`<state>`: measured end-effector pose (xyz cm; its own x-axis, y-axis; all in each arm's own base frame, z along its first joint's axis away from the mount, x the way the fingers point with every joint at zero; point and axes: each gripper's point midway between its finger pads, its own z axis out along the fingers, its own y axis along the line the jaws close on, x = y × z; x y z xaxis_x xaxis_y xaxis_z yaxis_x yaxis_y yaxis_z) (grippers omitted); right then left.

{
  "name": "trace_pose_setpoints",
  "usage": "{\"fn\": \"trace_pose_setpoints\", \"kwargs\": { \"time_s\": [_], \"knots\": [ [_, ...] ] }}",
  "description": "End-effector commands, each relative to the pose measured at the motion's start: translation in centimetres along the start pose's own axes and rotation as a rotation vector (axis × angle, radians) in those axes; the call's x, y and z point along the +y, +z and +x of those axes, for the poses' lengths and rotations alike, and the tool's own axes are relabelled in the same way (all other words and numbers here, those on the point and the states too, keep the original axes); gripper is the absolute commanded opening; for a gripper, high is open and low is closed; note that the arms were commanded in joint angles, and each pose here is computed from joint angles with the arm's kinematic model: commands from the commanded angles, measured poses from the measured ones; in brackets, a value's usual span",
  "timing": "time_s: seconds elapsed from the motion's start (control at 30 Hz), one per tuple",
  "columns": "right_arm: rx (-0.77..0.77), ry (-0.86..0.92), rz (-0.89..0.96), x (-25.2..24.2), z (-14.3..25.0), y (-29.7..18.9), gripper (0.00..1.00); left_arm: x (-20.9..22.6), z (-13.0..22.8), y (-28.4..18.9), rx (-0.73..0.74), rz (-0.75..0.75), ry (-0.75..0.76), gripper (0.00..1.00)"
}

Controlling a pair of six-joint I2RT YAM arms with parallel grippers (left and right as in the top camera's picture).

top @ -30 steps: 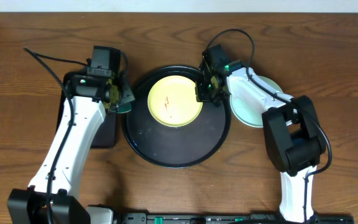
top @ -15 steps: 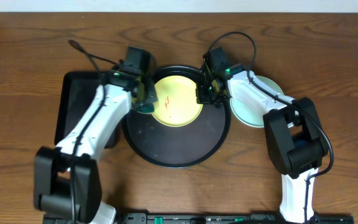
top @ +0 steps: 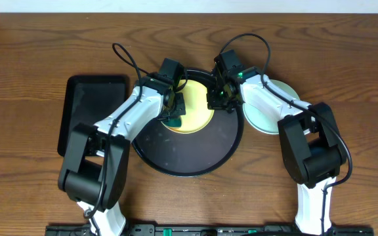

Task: Clean dirty plates on tray and stack at the side
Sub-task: 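Scrub the yellow plate with the sponge held by the left gripper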

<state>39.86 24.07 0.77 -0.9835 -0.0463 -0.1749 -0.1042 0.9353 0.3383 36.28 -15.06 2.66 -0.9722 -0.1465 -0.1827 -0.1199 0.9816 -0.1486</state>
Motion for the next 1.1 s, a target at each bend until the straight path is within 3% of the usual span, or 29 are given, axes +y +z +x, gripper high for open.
{"fn": "trace_pose_setpoints", "kwargs": {
  "time_s": [0.0,0.23,0.43,0.53,0.8,1.07],
  "knots": [
    [0.033,0.0,0.021,-0.2,1.4,0.7,0.01,-1.9,0.6,0.0,0.05,0.099,-0.01,0.07],
    [0.033,0.001,0.021,-0.2,1.4,0.7,0.01,-3.7,-2.1,-0.2,-0.055,0.176,0.004,0.07],
    [0.034,-0.003,0.021,-0.2,1.4,0.7,0.01,-0.7,-6.5,-0.3,-0.278,-0.019,-0.019,0.07],
    [0.034,-0.003,0.021,-0.2,1.4,0.7,0.01,0.8,-7.1,0.5,-0.31,-0.107,-0.028,0.07],
    [0.034,-0.003,0.021,-0.2,1.4,0.7,0.01,2.0,-3.1,2.8,-0.124,-0.144,0.004,0.07],
    [0.033,-0.003,0.021,-0.2,1.4,0.7,0.01,-3.4,1.6,1.5,0.095,0.204,0.279,0.07]
  ]
}}
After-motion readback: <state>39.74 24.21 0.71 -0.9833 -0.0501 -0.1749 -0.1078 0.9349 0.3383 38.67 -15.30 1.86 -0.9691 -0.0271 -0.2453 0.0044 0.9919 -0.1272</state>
